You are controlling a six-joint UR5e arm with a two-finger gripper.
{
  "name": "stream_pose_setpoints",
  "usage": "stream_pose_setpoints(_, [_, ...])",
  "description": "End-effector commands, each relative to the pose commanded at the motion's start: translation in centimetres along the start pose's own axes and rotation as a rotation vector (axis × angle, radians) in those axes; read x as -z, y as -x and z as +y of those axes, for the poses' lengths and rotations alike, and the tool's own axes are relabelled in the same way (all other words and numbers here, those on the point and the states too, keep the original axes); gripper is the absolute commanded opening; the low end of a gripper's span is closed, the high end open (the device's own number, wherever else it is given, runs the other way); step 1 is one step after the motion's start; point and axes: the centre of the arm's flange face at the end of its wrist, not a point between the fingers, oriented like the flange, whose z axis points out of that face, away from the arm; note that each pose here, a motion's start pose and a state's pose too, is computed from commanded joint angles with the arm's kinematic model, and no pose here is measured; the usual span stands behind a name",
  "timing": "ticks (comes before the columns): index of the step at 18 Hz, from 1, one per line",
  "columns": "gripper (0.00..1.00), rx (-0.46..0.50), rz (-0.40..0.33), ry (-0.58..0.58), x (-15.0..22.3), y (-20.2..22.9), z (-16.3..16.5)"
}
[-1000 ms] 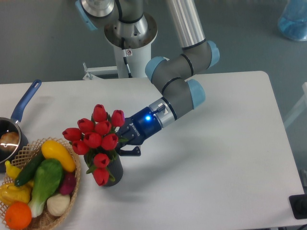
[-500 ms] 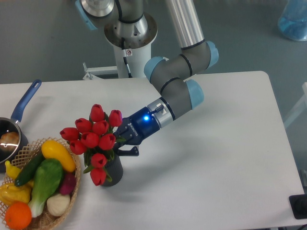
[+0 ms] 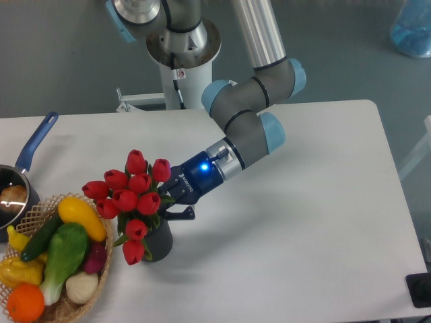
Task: Insert the flowers into the vase
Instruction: 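Hold the tulips upright in the vase and adjust their position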
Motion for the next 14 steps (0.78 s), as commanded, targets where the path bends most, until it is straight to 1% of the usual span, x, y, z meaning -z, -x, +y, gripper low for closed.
stream_pose_setpoints(1, [0.39, -0.006, -0.001, 0.000, 0.08, 0.04, 0.01])
stream_pose_setpoints(3, [0.42, -0.032, 0.001, -0.001, 0.01, -0.05, 0.54])
stream_pose_setpoints(4, [0.45, -0.047, 0.002, -0.003, -0.02, -0.15, 0.72])
stream_pose_setpoints(8, [0.47, -0.049, 0.002, -0.007, 0.04, -0.27, 0.94])
stream_pose_setpoints(9, [0.54, -0.052, 0.000, -0.007, 0.13, -0.19, 0.88])
stream_pose_setpoints(10, [0.59, -0.050, -0.001, -0.009, 0.20, -0.19, 0.93])
stream_pose_setpoints(12, [0.64, -0.052, -0.001, -0.008, 0.21, -0.22, 0.87])
stream_pose_setpoints(14, [0.77, -0.053, -0.001, -0.008, 0.22, -0.18, 0.81])
